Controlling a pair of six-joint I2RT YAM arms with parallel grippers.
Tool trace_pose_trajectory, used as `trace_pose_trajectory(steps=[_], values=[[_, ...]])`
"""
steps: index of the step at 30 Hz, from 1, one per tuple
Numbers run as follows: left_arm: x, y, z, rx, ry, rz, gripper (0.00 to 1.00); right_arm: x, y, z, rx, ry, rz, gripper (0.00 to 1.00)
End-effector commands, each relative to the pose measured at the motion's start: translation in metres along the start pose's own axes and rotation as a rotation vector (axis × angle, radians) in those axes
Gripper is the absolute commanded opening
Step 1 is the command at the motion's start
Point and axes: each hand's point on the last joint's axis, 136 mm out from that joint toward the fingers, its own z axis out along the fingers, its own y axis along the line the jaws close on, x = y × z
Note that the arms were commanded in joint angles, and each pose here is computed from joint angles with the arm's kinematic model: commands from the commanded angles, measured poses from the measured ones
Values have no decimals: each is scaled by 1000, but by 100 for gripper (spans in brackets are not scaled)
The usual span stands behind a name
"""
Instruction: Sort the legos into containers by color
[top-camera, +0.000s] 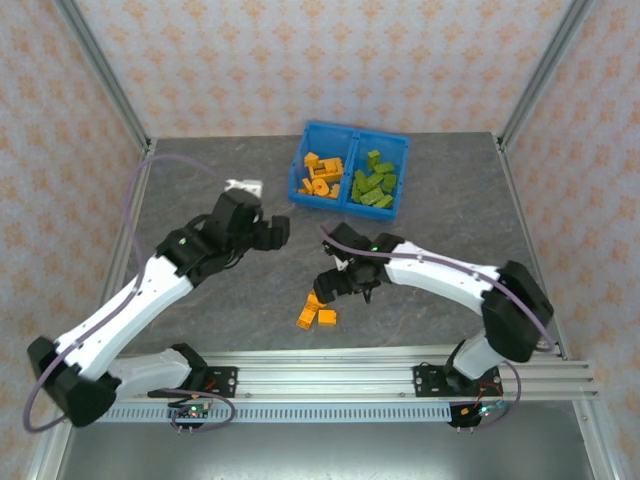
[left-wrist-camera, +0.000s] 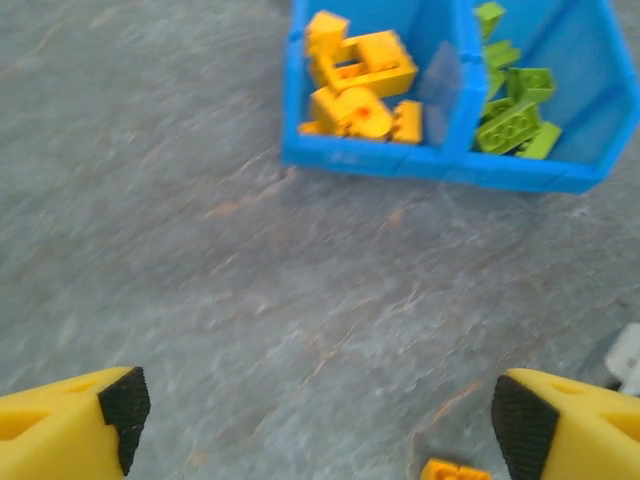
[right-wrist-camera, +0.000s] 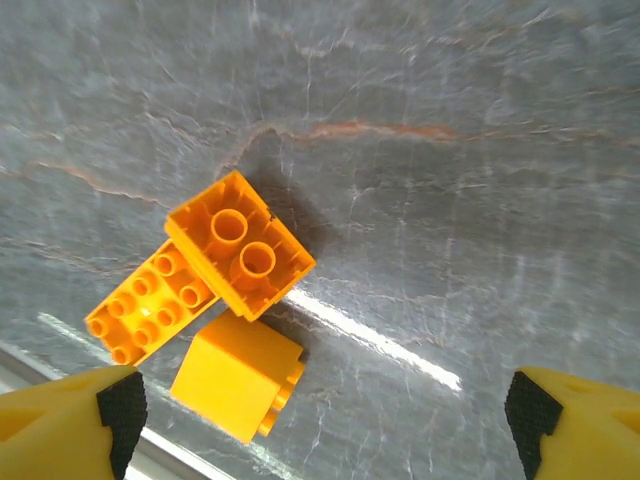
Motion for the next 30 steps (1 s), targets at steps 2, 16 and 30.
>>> trace_pose_trajectory(steps=[2, 16, 30], values=[[27, 39, -14, -92, 17, -107, 100, -13, 17, 19, -25, 14, -89, 92], [47, 46, -1, -108, 68, -137, 100, -15, -20, 61, 182, 37, -45, 72], [48, 45, 2, -103, 72, -137, 100, -55, 3, 57, 122, -67, 41, 99]])
